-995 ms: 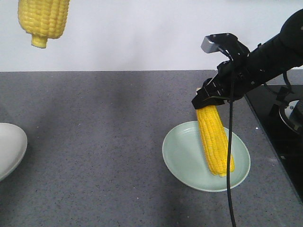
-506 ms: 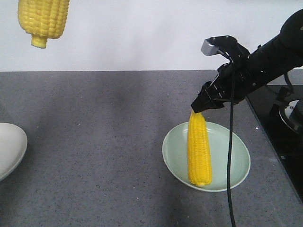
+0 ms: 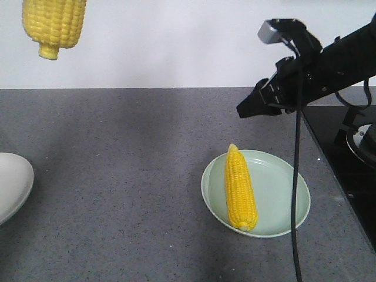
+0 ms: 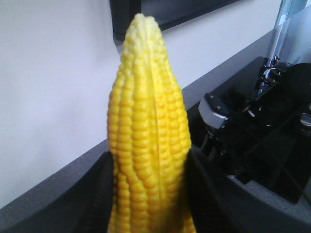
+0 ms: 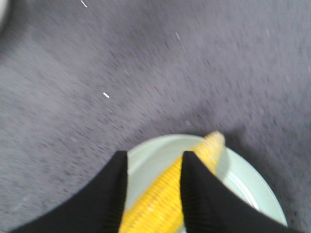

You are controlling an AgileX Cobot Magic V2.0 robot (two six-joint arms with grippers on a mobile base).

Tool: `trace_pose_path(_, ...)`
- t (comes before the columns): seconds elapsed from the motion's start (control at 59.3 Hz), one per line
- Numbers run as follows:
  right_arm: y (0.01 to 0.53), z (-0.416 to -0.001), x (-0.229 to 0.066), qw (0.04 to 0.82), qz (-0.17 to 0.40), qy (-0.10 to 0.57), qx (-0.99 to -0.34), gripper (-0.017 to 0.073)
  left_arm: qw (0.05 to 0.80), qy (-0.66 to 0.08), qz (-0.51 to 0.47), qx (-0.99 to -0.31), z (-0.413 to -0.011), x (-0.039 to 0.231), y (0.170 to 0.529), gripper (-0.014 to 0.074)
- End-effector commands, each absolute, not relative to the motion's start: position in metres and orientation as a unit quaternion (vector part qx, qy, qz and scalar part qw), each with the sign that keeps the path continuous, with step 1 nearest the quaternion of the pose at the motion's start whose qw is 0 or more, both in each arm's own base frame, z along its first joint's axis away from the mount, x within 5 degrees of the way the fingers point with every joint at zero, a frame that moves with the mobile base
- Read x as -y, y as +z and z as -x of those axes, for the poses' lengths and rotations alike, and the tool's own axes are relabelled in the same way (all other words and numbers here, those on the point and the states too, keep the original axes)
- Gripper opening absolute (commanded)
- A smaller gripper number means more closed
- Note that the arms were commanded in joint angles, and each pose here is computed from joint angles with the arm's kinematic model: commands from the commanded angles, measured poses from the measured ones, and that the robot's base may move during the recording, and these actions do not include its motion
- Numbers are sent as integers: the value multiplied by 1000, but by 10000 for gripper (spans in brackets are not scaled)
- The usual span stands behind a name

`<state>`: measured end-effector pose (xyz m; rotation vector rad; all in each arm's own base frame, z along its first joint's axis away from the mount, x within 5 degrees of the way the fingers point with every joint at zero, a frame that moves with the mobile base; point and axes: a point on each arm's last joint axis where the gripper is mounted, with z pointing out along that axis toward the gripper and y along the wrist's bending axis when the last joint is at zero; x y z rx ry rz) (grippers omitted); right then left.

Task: Distribute corn equally
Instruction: 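Open the right gripper and raise it away from the plate, then lower the held corn cob onto the white plate with the left gripper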

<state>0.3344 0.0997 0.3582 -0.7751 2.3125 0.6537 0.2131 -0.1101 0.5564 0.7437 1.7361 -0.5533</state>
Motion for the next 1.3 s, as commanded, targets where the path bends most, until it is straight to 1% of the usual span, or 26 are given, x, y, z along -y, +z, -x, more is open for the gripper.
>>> trace_pose_path(0.0, 411, -305, -101, 385, 316, 279, -821, 61, 596, -249, -299, -703, -200, 106, 575, -8)
trace_pose_path(0.051, 422, -292, -102, 397, 329, 292, -806, -11, 596, -249, -299, -703, -200, 106, 575, -8)
trace_pose_path(0.067, 426, -288, -102, 400, 331, 296, -801, -16, 596, -249, -299, -703, -200, 106, 575, -8)
trace_pose_path(0.169, 452, -257, -102, 423, 346, 316, -775, -10, 596, -249, -299, -703, -200, 106, 575, -8)
trace_pose_path(0.253, 470, -229, -100, 439, 367, 318, -756, -10, 592, -248, -301, -705, -199, 107, 574, -8)
trace_pose_path(0.321, 481, -208, -98, 453, 382, 312, -743, -8, 592, -225, -303, -713, -201, 104, 572, -8)
trace_pose_path(0.405, 493, -185, -94, 471, 402, 298, -726, -8, 580, -157, -309, -738, -206, 96, 564, -8)
trace_pose_path(0.472, 499, -172, -92, 485, 410, 283, -719, -6, 556, -76, -295, -773, -214, 83, 555, -8)
trace_pose_path(0.624, 507, -151, -87, 504, 417, 263, -709, -6, 482, 82, -196, -850, -232, 52, 535, -8)
trace_pose_path(0.692, 508, -147, -87, 507, 419, 261, -706, -6, 468, 134, -154, -860, -239, 42, 528, -8)
trace_pose_path(0.742, 508, -146, -87, 506, 421, 261, -706, -6, 454, 159, -139, -866, -244, 38, 520, -8)
trace_pose_path(0.827, 507, -144, -87, 497, 427, 263, -708, -6, 425, 184, -127, -877, -253, 36, 499, -8)
trace_pose_path(0.995, 505, -143, -86, 486, 434, 261, -712, -6, 380, 199, -118, -896, -273, 31, 453, -8)
trace_pose_path(1.198, 505, -143, -86, 486, 434, 261, -712, -6, 324, 206, -81, -920, -286, 6, 391, -8)
trace_pose_path(1.282, 505, -143, -86, 486, 434, 261, -712, -6, 321, 205, -72, -922, -289, -2, 374, -8)
